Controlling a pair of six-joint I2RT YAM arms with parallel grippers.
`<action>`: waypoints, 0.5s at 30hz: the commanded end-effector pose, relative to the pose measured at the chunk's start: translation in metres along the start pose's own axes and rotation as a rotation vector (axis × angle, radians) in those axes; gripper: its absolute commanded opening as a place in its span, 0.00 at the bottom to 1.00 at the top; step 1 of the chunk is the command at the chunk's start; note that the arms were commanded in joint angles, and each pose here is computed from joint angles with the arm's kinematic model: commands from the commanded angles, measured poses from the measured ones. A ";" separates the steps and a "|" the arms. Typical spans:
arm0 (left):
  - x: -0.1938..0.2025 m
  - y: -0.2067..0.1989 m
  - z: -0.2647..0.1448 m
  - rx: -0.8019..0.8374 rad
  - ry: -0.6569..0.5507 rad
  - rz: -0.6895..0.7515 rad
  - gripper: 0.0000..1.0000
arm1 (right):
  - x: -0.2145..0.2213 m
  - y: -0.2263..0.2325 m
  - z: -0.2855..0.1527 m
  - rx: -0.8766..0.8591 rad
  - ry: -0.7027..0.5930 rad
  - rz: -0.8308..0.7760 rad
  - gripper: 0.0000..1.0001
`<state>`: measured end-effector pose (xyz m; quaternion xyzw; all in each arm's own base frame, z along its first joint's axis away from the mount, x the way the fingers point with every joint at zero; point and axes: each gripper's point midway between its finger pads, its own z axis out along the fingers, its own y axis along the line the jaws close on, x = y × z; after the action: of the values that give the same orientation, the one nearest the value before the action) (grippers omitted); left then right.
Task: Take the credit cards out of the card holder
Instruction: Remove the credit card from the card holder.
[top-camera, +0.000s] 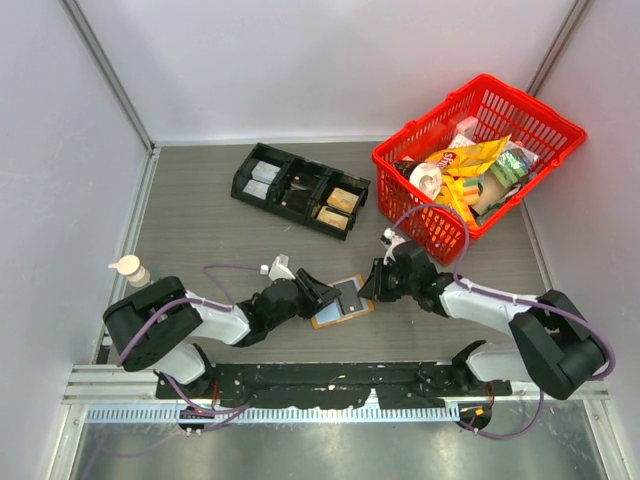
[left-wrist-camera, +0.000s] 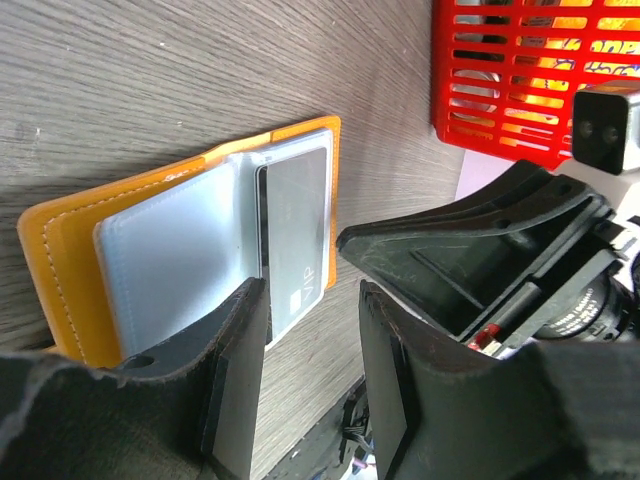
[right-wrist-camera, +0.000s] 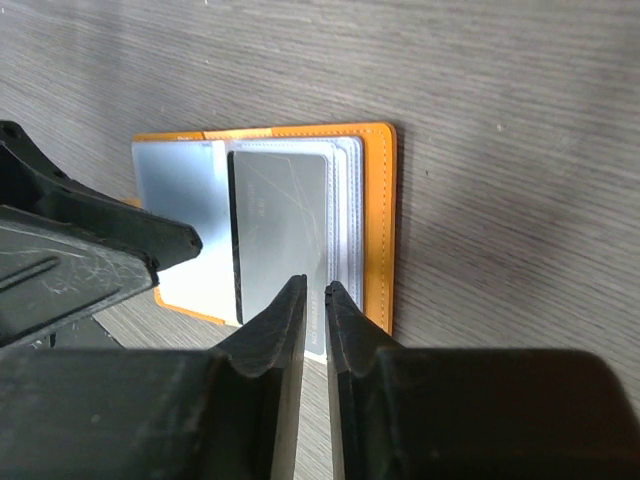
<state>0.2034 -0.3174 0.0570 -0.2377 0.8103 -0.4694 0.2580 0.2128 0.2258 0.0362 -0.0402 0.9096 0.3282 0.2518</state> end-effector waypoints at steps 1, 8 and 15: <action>0.000 -0.002 0.002 -0.007 0.001 0.028 0.45 | -0.032 0.013 -0.005 -0.008 -0.092 -0.046 0.19; -0.001 -0.004 0.002 -0.013 0.002 0.044 0.45 | -0.026 0.008 0.006 -0.003 -0.057 -0.057 0.19; 0.003 -0.007 0.005 -0.008 0.023 0.052 0.45 | 0.005 -0.002 0.014 -0.021 0.034 -0.012 0.15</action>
<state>0.1997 -0.3149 0.0463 -0.2261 0.8282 -0.4463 0.2525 0.2221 0.2298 0.0311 -0.0504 0.9114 0.3204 0.2532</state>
